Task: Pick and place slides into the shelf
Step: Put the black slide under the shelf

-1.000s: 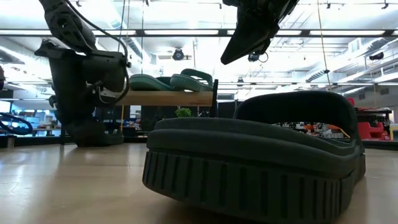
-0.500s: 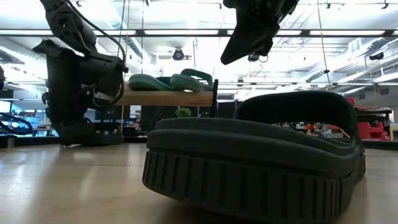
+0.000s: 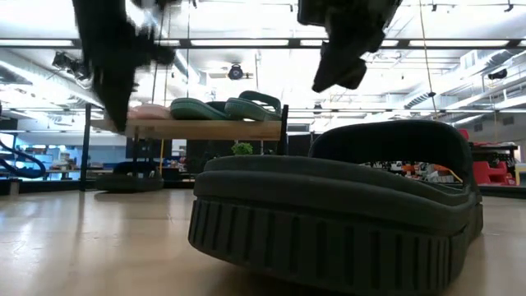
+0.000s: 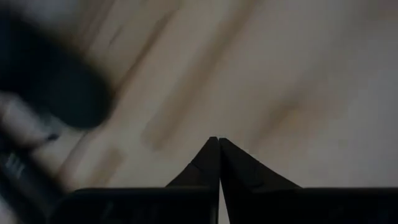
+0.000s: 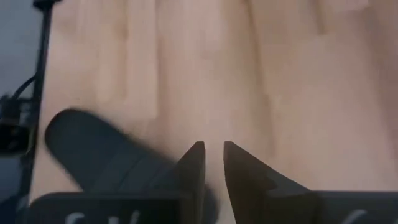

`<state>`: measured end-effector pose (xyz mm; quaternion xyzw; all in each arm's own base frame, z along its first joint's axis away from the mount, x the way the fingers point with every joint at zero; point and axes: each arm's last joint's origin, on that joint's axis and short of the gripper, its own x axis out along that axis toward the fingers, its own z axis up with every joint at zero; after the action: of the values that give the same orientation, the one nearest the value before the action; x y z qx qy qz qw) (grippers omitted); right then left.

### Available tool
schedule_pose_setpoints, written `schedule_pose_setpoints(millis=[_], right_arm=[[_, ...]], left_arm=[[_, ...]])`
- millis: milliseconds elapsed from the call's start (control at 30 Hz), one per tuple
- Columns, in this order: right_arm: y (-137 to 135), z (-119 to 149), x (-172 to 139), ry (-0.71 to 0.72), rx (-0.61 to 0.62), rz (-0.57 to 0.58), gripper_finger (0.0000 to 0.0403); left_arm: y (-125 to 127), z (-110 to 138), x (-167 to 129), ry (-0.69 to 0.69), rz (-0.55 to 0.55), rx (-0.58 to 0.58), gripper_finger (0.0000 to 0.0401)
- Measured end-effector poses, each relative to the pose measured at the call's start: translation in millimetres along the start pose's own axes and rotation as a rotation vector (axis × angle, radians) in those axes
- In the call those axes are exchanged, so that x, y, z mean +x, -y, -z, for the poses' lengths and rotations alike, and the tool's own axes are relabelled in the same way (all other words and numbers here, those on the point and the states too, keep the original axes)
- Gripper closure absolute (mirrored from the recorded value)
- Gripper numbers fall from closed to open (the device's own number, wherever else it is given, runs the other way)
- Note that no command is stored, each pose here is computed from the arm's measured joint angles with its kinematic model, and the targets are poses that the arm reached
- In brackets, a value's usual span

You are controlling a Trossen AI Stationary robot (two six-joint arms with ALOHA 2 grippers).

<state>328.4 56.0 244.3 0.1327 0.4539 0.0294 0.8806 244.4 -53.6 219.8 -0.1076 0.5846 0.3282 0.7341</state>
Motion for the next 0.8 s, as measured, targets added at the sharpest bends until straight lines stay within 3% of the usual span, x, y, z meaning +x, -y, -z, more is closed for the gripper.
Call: schedule_pose_setpoints(millis=[133,233,367,433,567,700,800], right_arm=[[-6,5,0,-0.066,-0.035,-0.109,0.0329],[-8,7,-1,-0.116,0.029,-0.202,0.0327],[-9,-4,0,0.015,0.016,-0.166,0.0328],[-10,-6,0,0.052,0.075,-0.120,0.0328],[-20,-3,0,0.047,0.138,-0.145,0.0328],[-61,-2,-12,0.016,0.093,-0.248,0.0329],[-93,-2,-31,0.059,0.023,-0.188,0.0329]], left_arm=[[26,-5,-52,0.140,0.178,0.122,0.0386],[41,-3,-82,0.235,0.300,0.187,0.0387],[56,2,-106,0.348,0.412,0.303,0.0388],[61,5,-110,0.404,0.429,0.345,0.0388],[64,9,-112,0.445,0.408,0.374,0.0392],[61,9,-111,0.453,0.357,0.399,0.0392],[59,10,-109,0.449,0.327,0.409,0.0387]])
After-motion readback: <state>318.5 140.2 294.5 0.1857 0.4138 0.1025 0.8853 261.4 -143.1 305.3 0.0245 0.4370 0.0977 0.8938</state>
